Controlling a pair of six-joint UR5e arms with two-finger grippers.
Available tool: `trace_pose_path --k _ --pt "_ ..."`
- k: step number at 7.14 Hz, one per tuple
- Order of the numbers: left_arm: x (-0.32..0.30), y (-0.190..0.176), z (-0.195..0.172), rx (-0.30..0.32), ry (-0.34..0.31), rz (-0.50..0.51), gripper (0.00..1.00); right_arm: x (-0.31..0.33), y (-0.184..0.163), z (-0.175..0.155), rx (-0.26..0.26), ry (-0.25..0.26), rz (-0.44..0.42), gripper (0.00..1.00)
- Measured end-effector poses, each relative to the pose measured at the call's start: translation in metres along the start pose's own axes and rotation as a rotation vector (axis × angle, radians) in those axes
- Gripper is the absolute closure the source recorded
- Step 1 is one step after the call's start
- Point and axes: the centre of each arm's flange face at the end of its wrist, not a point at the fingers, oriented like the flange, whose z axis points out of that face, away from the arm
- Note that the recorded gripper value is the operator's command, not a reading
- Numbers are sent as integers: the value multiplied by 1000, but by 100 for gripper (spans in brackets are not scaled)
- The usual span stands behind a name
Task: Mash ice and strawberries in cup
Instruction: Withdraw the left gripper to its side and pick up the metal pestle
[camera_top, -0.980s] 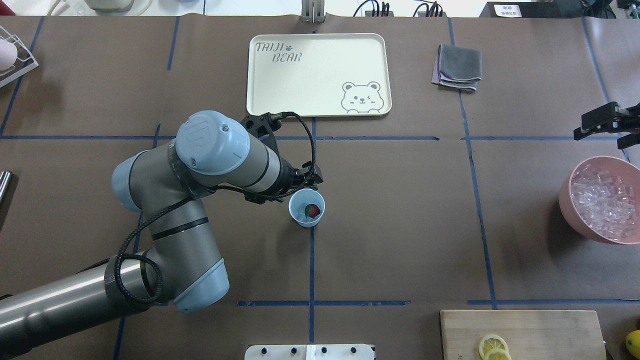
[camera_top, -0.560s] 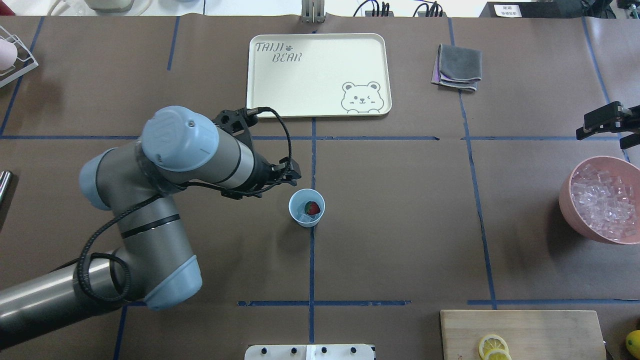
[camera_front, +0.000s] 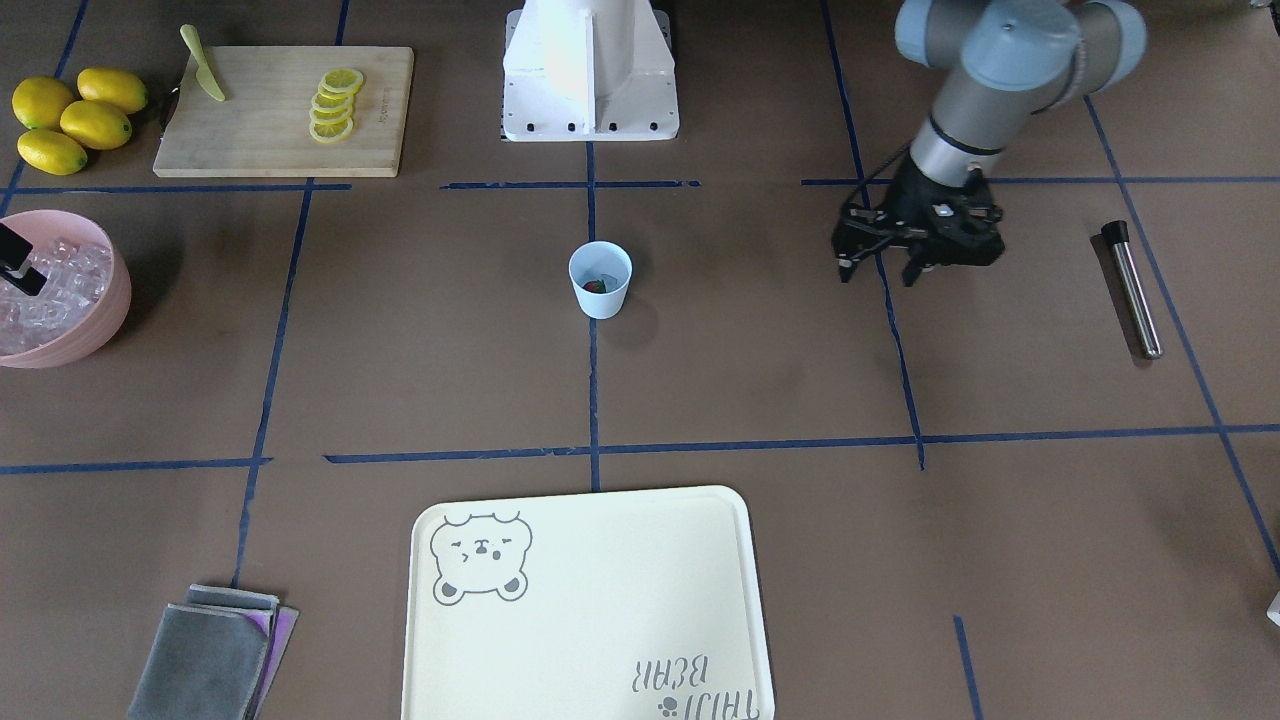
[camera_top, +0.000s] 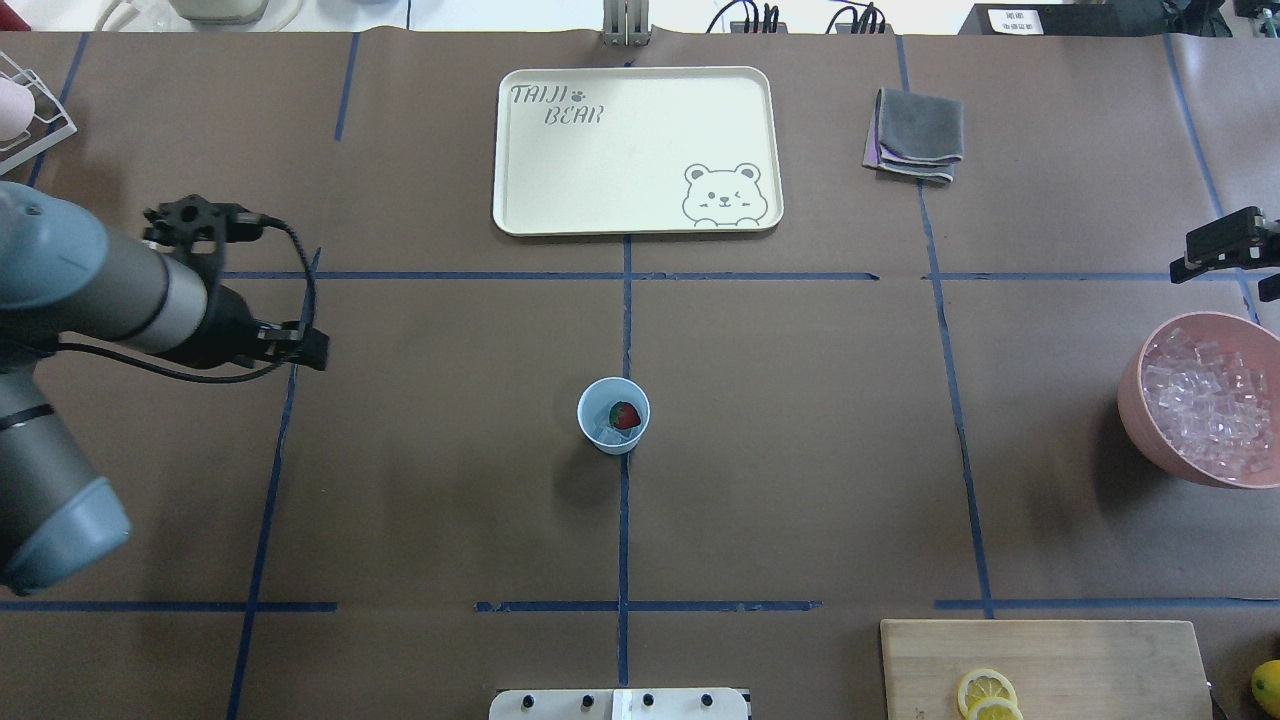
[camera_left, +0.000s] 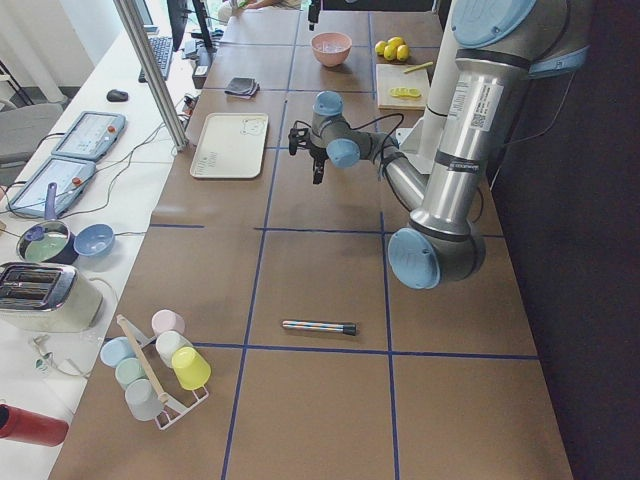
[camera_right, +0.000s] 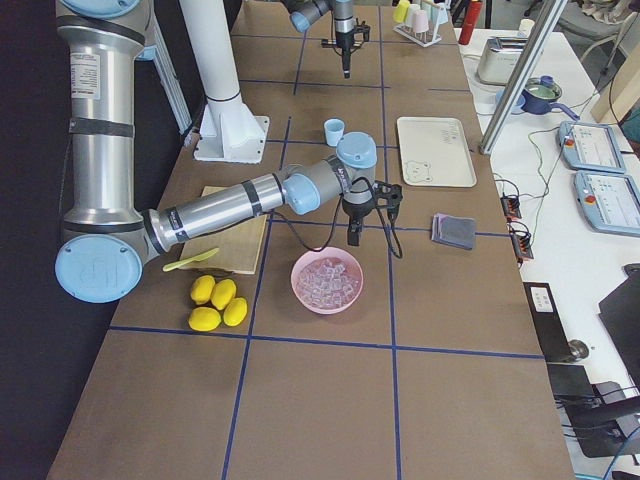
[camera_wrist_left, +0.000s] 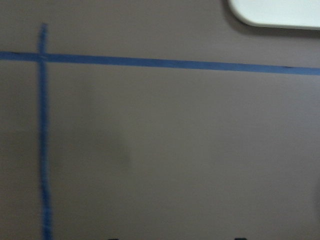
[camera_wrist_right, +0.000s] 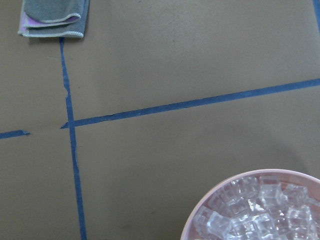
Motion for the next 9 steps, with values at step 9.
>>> trace_pose_path --k 9 --pt "-331 -26 36 -200 -5 -96 12 45 -15 -12 -13 -28 -6 1"
